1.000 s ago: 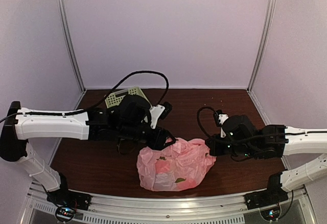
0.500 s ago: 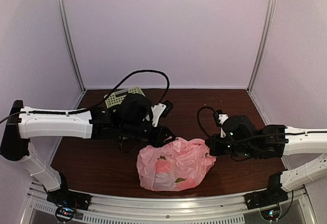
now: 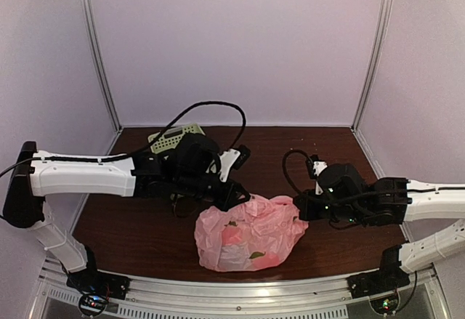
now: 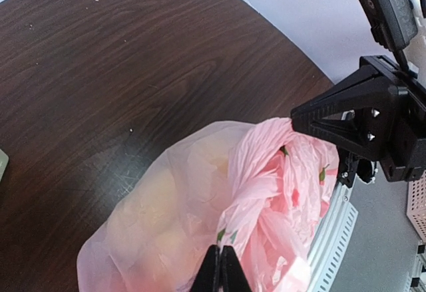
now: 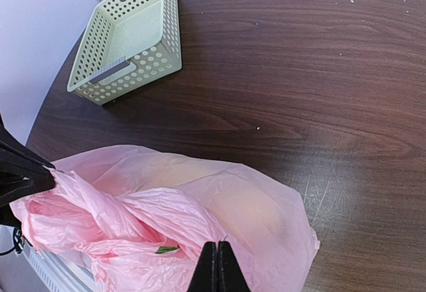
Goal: Untie the knot of the plastic bag and take out the fruit
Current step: Untie the bag handles from the takeout bag.
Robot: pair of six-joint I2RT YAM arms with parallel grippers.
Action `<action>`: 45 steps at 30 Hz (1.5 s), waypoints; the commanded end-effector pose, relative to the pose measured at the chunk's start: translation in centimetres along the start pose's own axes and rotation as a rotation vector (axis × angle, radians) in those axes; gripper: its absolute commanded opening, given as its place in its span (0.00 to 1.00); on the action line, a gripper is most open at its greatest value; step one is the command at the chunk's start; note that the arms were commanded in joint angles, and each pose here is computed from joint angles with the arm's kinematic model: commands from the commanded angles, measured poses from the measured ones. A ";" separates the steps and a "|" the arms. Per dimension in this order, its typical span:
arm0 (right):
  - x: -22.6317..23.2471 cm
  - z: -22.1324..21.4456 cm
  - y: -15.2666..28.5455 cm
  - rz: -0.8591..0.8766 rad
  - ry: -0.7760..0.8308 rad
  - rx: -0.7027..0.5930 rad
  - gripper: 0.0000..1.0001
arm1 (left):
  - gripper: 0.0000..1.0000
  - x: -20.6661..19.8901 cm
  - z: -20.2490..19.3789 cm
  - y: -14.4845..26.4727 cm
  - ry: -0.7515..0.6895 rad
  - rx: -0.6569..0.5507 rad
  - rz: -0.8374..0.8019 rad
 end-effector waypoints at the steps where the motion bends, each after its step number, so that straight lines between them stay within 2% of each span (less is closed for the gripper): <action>1: -1.5 1.2 1.4 -0.063 -0.057 -0.082 0.00 | 0.00 -0.4 2.9 2.8 -0.027 -0.117 0.025; 10: -5.0 0.9 3.5 -0.147 -0.154 -0.173 0.00 | 0.00 1.8 3.6 7.0 0.046 -0.307 0.099; 19: -7.0 -2.6 3.0 -0.142 -0.224 -0.116 0.00 | 0.00 3.6 0.0 5.8 0.134 -0.286 0.068; 27: -7.0 -1.7 4.2 -0.120 -0.212 -0.149 0.01 | 0.00 3.5 -0.2 7.2 0.126 -0.338 0.042; 29: -6.6 -1.0 4.6 -0.115 -0.186 -0.151 0.07 | 0.00 3.2 -0.1 7.4 0.116 -0.341 0.025; 33: -5.6 0.9 5.6 -0.120 -0.121 -0.151 0.27 | 0.00 2.8 0.1 7.7 0.101 -0.350 -0.002; 35: -5.0 2.0 6.1 -0.127 -0.083 -0.152 0.43 | 0.00 2.6 0.3 7.8 0.096 -0.357 -0.013; 38: -4.1 3.4 6.4 -0.134 -0.038 -0.151 0.59 | 0.00 2.5 0.3 7.9 0.091 -0.358 -0.019; 42: -2.1 5.4 6.2 -0.107 0.025 -0.152 0.69 | 0.00 2.5 0.3 7.9 0.089 -0.356 -0.018; 45: -1.1 6.8 5.4 -0.111 0.057 -0.140 0.73 | 0.00 2.5 0.3 7.9 0.089 -0.357 -0.018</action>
Point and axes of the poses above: each gripper's point midway between its finger pads, its own y axis back along the fingers, its own x axis along the line the jaws close on, z = x × y, the point moved 5 cm from there along y, back along the fingers, and after that the axes turned 6 degrees about y, right-handed, at the moved point
